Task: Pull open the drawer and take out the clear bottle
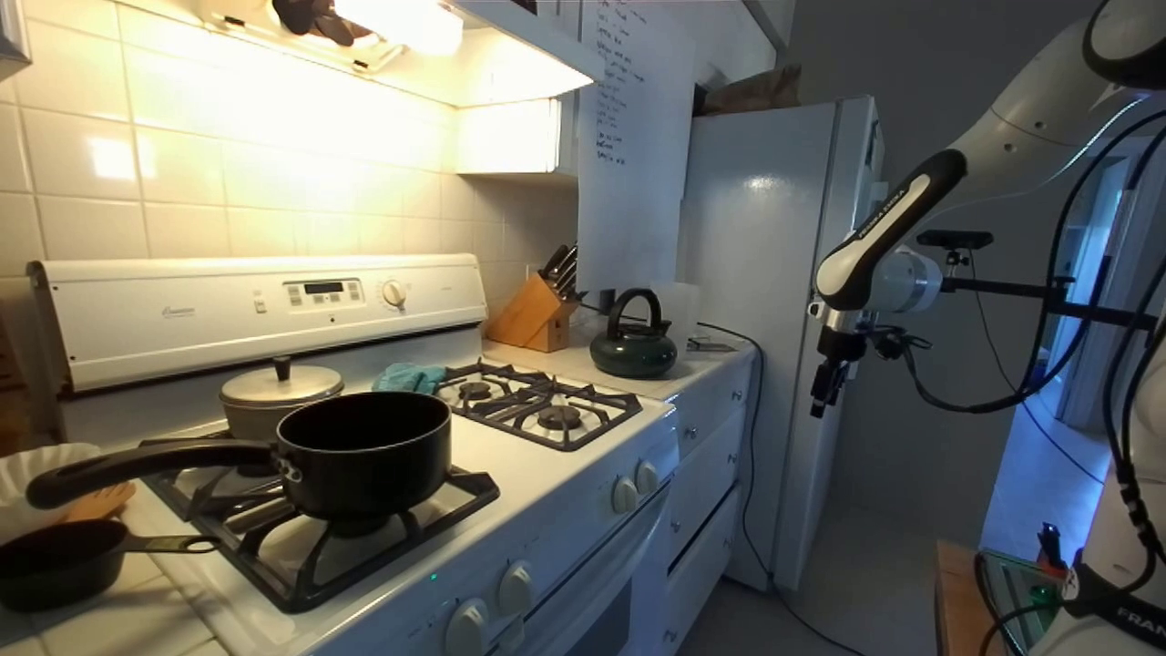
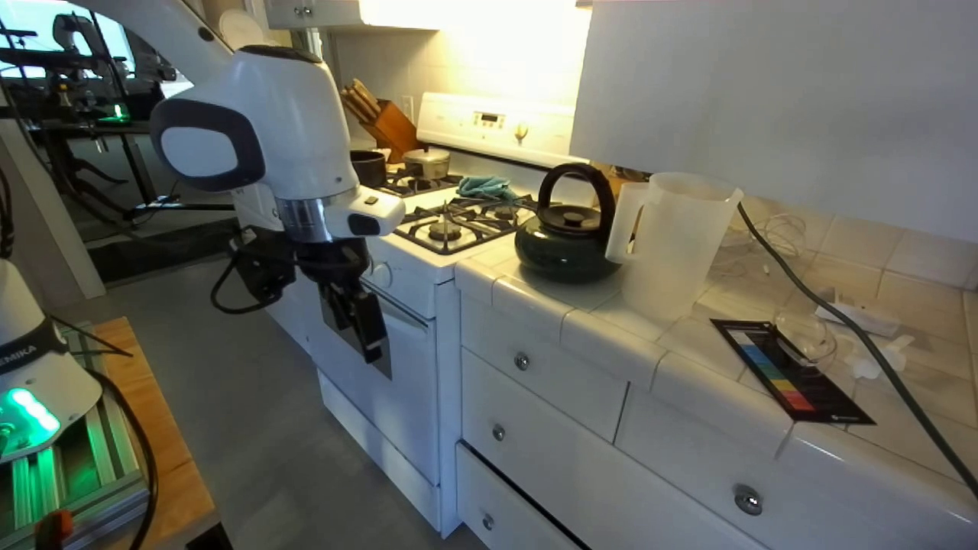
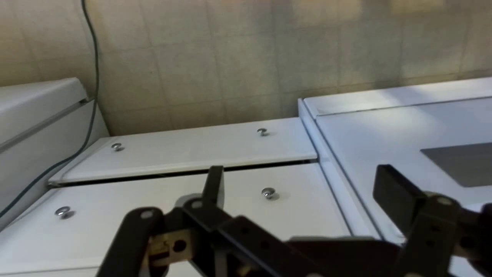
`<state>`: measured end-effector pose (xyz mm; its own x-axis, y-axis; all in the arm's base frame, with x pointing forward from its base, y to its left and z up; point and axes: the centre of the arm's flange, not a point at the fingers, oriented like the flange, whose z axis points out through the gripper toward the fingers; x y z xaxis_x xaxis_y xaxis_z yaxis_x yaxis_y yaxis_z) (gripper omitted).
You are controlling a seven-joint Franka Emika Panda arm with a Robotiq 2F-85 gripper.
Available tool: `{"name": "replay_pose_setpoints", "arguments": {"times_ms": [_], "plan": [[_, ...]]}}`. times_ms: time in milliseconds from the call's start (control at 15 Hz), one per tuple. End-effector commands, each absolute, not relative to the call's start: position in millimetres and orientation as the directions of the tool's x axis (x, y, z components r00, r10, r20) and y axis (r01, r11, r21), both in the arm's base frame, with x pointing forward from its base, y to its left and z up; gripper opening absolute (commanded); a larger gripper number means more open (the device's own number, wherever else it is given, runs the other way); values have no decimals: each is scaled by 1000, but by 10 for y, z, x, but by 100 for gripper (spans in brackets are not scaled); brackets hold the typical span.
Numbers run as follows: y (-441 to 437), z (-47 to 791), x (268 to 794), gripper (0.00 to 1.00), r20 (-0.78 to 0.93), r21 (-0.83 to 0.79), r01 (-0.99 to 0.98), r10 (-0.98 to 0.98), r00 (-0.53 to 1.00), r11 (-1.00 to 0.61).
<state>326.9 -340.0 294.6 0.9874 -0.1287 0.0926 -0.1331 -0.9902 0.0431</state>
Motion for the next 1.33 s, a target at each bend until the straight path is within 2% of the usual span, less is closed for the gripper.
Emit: {"name": "replay_pose_setpoints", "arguments": {"times_ms": [0, 200, 333, 467, 667, 1000, 1067, 1267], "plan": [[-3523, 2688, 3404, 100, 204, 120, -290, -263, 943, -949], [-3582, 2522, 3566, 100, 278, 131, -404, -358, 891, -905], [-3627, 2427, 3733, 100, 306, 122, -400, -349, 886, -908], [-3676, 2397, 3945, 100, 331, 115, -361, -307, 893, -926], [-3787, 2383, 4165, 100, 365, 146, -200, -135, 921, -969], [-4126, 2307, 4254, 100, 362, 208, 66, 140, 922, -976], [-3819, 2565, 4310, 100, 358, 200, -8, 66, 931, -980], [-3902, 2516, 4272, 100, 353, 201, -6, 67, 933, -980]]}}
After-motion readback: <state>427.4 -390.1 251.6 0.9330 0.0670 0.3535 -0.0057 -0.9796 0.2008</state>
